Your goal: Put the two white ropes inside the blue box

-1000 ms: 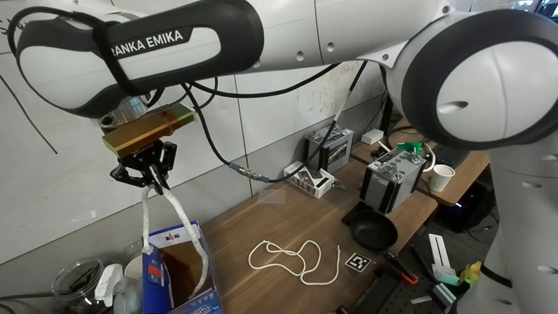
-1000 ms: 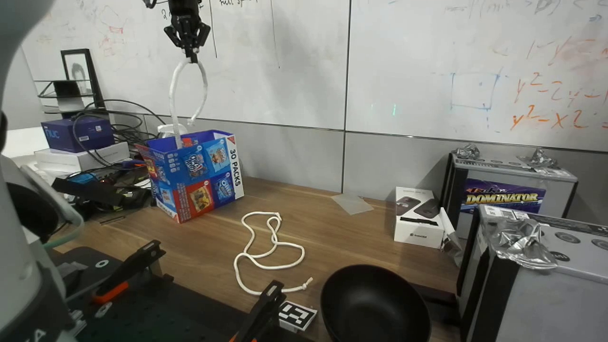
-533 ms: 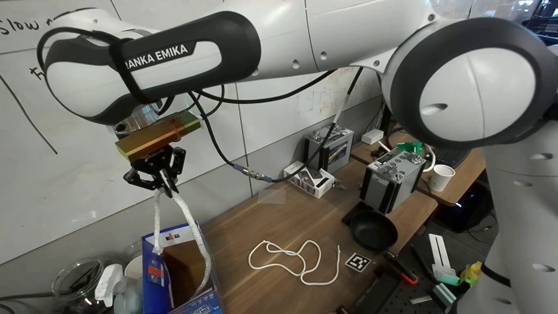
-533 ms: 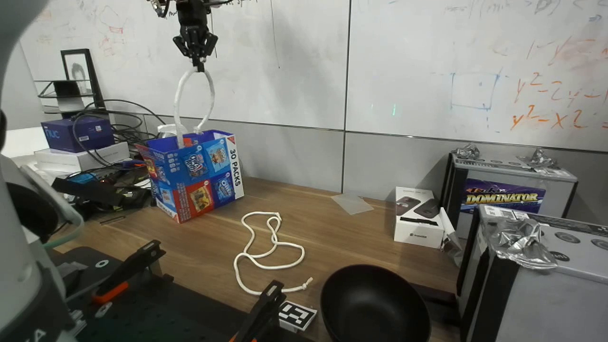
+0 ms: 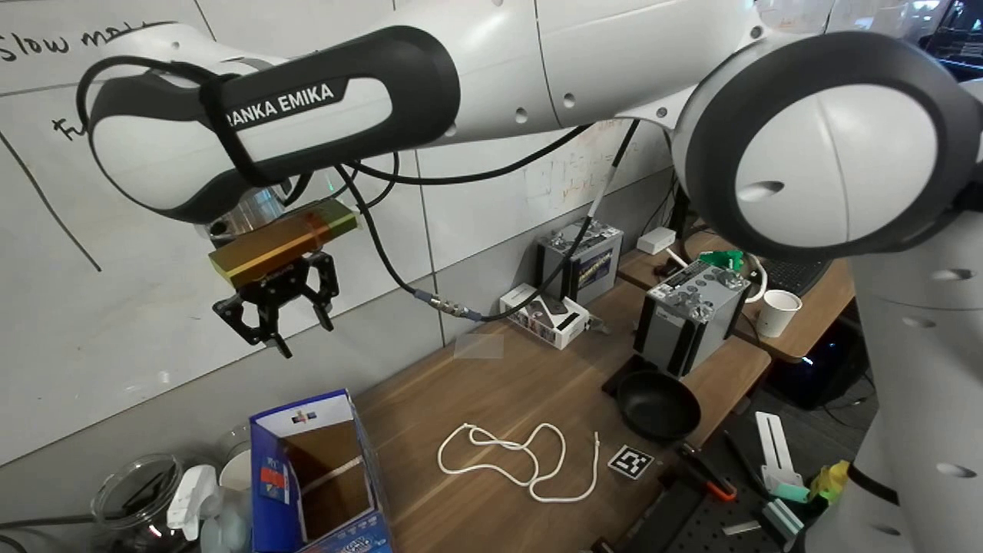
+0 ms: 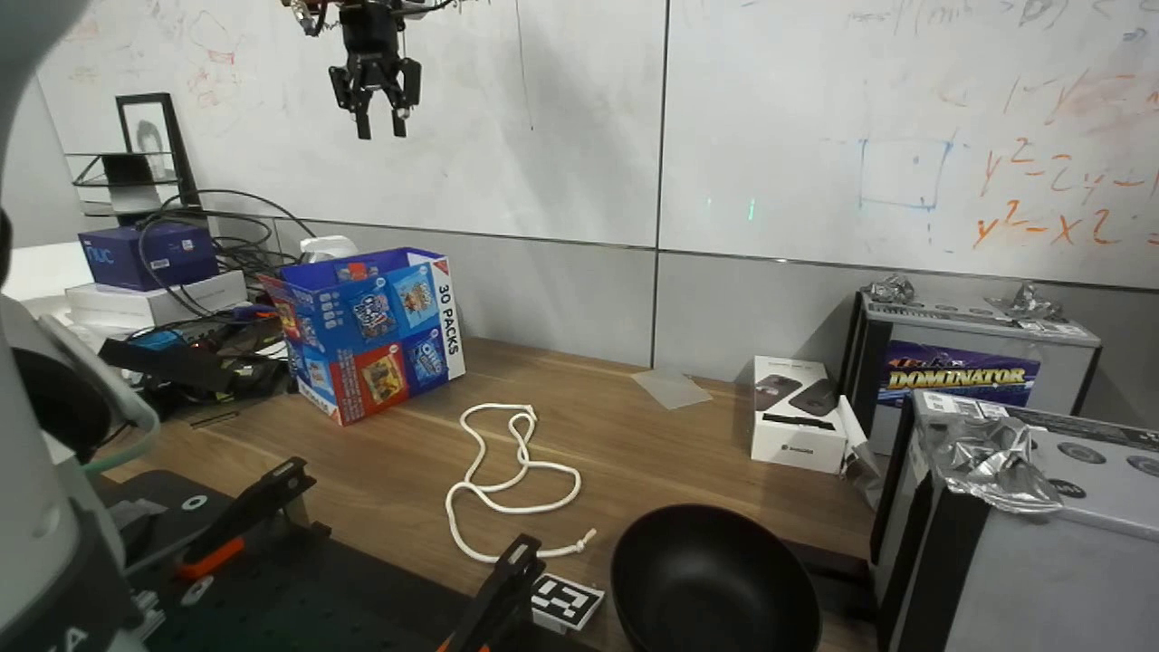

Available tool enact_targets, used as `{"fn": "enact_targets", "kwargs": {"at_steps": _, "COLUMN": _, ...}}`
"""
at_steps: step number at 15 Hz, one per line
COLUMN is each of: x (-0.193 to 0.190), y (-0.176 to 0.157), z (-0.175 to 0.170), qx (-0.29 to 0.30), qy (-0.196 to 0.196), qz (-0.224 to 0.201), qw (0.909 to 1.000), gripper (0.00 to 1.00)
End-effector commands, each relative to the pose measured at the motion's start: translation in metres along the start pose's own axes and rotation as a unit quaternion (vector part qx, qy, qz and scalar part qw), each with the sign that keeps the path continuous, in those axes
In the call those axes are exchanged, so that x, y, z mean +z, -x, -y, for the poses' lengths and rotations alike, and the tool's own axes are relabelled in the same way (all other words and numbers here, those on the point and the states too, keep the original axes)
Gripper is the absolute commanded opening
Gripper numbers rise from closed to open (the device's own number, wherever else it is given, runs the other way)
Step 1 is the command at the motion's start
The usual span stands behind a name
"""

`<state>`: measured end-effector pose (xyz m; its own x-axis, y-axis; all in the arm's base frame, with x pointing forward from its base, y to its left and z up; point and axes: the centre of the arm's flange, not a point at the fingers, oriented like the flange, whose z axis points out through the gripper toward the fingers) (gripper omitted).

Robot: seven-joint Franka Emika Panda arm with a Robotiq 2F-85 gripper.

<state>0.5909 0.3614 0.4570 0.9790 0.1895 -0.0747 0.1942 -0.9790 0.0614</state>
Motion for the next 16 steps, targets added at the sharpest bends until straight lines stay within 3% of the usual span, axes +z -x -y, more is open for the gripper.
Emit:
{"fn": "enact_targets", "kwargs": {"at_steps": 1, "x": 0.002, "y": 0.026, "z": -0.001, "qx": -0.014, "qy": 0.015, "qz": 0.024, "qw": 0.9995, "gripper": 0.95}}
{"fn": "enact_targets", "kwargs": {"at_steps": 2, "x": 0.006, "y": 0.039, "z": -0.006, "qx": -0.022, "qy": 0.03, "qz": 0.029, "qw": 0.9989, "gripper": 1.0}}
{"fn": "enact_targets", "kwargs": {"at_steps": 11, "x": 0.03, "y": 0.129, "z": -0.097, "qx": -0.12, "qy": 0.089, "qz": 0.057, "qw": 0.9871, "gripper": 1.0}}
{"fn": "enact_targets", "kwargs": {"at_steps": 16, "x": 0.089, "y": 0.136, "z": -0.167, "qx": -0.141, "qy": 0.106, "qz": 0.011, "qw": 0.9842, "gripper": 1.0}}
